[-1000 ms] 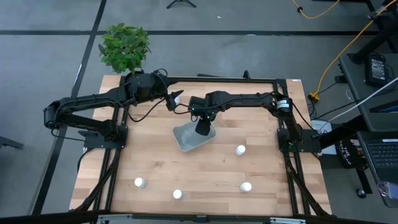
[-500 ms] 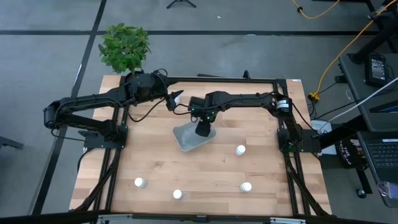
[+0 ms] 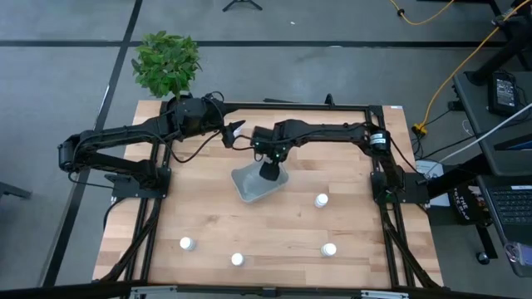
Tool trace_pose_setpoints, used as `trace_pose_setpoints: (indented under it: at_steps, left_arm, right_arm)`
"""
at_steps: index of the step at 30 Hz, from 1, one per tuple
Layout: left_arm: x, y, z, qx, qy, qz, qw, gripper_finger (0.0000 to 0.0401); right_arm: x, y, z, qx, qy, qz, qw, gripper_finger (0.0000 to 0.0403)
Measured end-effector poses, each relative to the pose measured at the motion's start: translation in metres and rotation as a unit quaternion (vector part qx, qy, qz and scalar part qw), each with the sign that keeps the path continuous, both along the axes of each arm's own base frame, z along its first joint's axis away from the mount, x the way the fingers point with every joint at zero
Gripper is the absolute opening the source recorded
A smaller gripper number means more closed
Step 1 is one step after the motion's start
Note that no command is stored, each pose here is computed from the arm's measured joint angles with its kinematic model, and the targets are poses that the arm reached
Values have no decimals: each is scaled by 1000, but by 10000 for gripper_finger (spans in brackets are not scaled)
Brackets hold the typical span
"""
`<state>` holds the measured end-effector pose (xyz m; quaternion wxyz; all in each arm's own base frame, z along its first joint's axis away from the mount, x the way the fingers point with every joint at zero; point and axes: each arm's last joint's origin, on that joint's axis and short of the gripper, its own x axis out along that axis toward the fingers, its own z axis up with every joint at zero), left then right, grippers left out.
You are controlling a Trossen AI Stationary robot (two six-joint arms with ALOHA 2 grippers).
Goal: Pick and place pill bottles into a basket
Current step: Put the white pill bottle into the white bin
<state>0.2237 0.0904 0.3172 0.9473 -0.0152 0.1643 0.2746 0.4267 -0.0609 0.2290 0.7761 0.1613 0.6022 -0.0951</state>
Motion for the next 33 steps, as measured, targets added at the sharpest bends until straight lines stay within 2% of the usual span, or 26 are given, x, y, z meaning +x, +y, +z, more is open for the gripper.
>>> trace_pose_setpoints:
  at_steps: [7,11,15,19,23,28,33]
  left_arm:
    - [0,0,0,0,0,-1,1000,239]
    - [1,-2,0,-10,-4,-30,1000,239]
    - [1,-3,-1,-22,-6,-53,998,239]
    - [-2,-1,-7,-29,33,-62,997,240]
    - [-12,8,-19,-73,85,-65,992,240]
    - [-24,28,-32,-116,129,-26,984,240]
    - [-28,51,-44,-146,145,4,979,254]
  right_arm:
    - [4,0,54,-12,-41,5,999,274]
    - [0,-2,98,-83,-71,5,994,274]
    - [-12,-2,148,-160,-128,-2,979,275]
    - [-48,4,193,-239,-189,-21,952,275]
    - [-95,5,234,-314,-215,-56,923,275]
    - [-150,11,271,-344,-265,-80,897,275]
    - [-197,16,281,-361,-277,-85,886,275]
